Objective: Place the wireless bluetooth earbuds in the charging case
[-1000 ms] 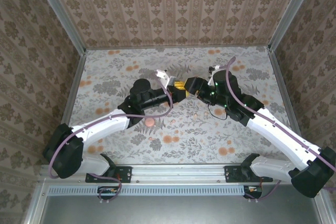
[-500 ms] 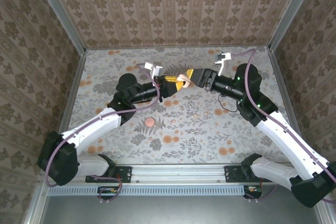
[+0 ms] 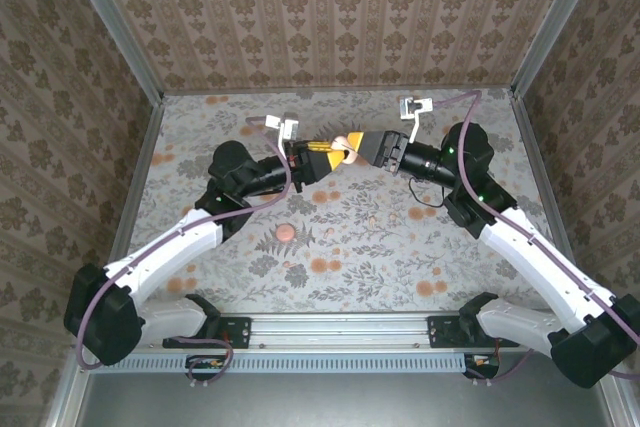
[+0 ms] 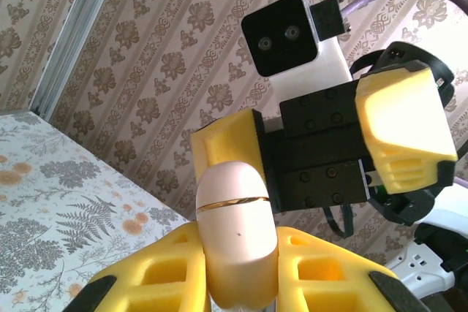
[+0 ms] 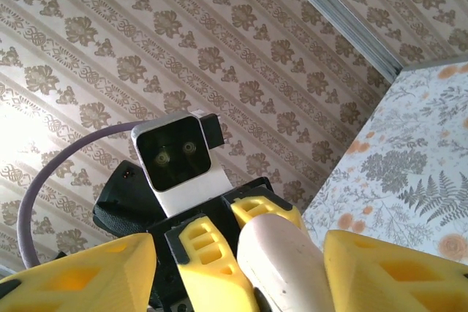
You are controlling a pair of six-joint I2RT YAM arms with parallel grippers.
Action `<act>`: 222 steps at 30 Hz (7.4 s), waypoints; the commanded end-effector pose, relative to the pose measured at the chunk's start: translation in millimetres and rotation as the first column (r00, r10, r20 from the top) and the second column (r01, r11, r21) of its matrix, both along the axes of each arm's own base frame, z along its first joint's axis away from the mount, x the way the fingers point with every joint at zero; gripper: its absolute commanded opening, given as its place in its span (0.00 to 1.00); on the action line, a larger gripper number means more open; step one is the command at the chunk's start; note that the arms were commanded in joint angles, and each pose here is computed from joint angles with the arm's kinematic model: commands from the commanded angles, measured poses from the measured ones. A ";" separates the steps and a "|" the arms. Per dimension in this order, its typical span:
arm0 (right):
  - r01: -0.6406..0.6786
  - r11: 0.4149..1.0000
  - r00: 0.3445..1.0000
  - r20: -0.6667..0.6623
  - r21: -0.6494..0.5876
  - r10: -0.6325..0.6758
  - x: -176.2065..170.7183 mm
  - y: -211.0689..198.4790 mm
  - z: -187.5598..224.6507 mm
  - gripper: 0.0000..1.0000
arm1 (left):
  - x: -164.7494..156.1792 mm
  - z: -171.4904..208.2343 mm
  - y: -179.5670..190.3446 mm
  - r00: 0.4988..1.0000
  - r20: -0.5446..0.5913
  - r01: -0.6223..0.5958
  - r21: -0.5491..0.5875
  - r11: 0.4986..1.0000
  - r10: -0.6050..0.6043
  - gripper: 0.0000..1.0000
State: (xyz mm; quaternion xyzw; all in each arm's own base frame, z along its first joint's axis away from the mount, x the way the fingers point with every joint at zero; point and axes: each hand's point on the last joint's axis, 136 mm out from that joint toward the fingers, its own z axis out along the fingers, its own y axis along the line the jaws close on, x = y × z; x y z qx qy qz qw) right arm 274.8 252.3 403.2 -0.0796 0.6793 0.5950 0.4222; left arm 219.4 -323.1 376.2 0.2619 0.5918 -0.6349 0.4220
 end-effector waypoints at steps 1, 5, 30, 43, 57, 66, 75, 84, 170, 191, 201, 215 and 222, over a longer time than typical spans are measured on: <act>-0.026 0.999 1.000 0.000 0.020 0.026 -4.1 0.6 -2.0 0.66 | -12.7 41.7 8.9 0.997 0.078 0.022 -0.091 0.996 -0.014 0.03; -0.013 1.000 1.000 -0.008 0.004 0.013 -3.9 -1.6 -7.7 0.68 | -15.7 46.5 10.5 0.997 0.078 0.030 -0.103 0.994 -0.022 0.02; -0.181 0.983 0.979 0.101 0.014 0.178 -22.7 14.1 8.2 0.23 | -15.2 37.8 3.4 0.996 0.005 0.084 -0.107 0.991 -0.084 0.11; -0.187 0.974 0.963 0.173 -0.126 0.207 -37.7 3.5 3.5 0.14 | -21.5 27.3 25.9 0.996 0.039 0.084 0.031 0.996 -0.086 0.61; -0.191 0.936 0.928 0.257 -0.295 0.270 -59.3 -2.3 -13.5 0.13 | -47.6 15.9 19.5 0.962 0.101 0.242 0.128 0.962 -0.255 0.62; -0.194 0.939 0.930 0.251 -0.285 0.268 -57.9 -0.5 -18.1 0.13 | -51.6 10.5 0.2 0.949 0.098 0.283 0.141 0.949 -0.298 0.59; -0.205 0.941 0.929 0.249 -0.270 0.274 -59.5 0.2 -16.5 0.12 | -53.1 6.5 -4.7 0.948 0.096 0.288 0.153 0.945 -0.305 0.43; -0.205 0.941 0.933 0.237 -0.269 0.271 -59.4 0.4 -18.3 0.22 | -49.4 3.7 -3.9 0.957 0.110 0.247 0.165 0.955 -0.267 0.22; -0.222 0.509 0.582 -0.532 -0.832 -0.616 20.7 -56.0 -355.5 0.47 | -44.2 -152.0 51.3 0.779 0.615 -0.200 0.422 0.884 -0.117 0.00; -0.251 0.469 0.573 -0.521 -0.847 -0.633 25.7 -57.1 -379.2 0.42 | -46.7 -156.3 50.1 0.734 0.669 -0.249 0.426 0.870 -0.118 0.00; -0.248 0.466 0.583 -0.516 -0.849 -0.628 26.5 -57.3 -381.6 0.36 | -53.5 -148.8 47.1 0.635 0.766 -0.316 0.378 0.870 -0.102 0.00; -0.243 0.468 0.589 -0.513 -0.850 -0.625 25.3 -58.2 -381.6 0.29 | -56.4 -153.3 47.3 0.631 0.764 -0.312 0.407 0.859 -0.132 0.00; -0.239 0.467 0.590 -0.509 -0.851 -0.626 26.9 -58.0 -381.1 0.35 | -57.4 -154.1 46.9 0.634 0.760 -0.305 0.413 0.858 -0.141 0.00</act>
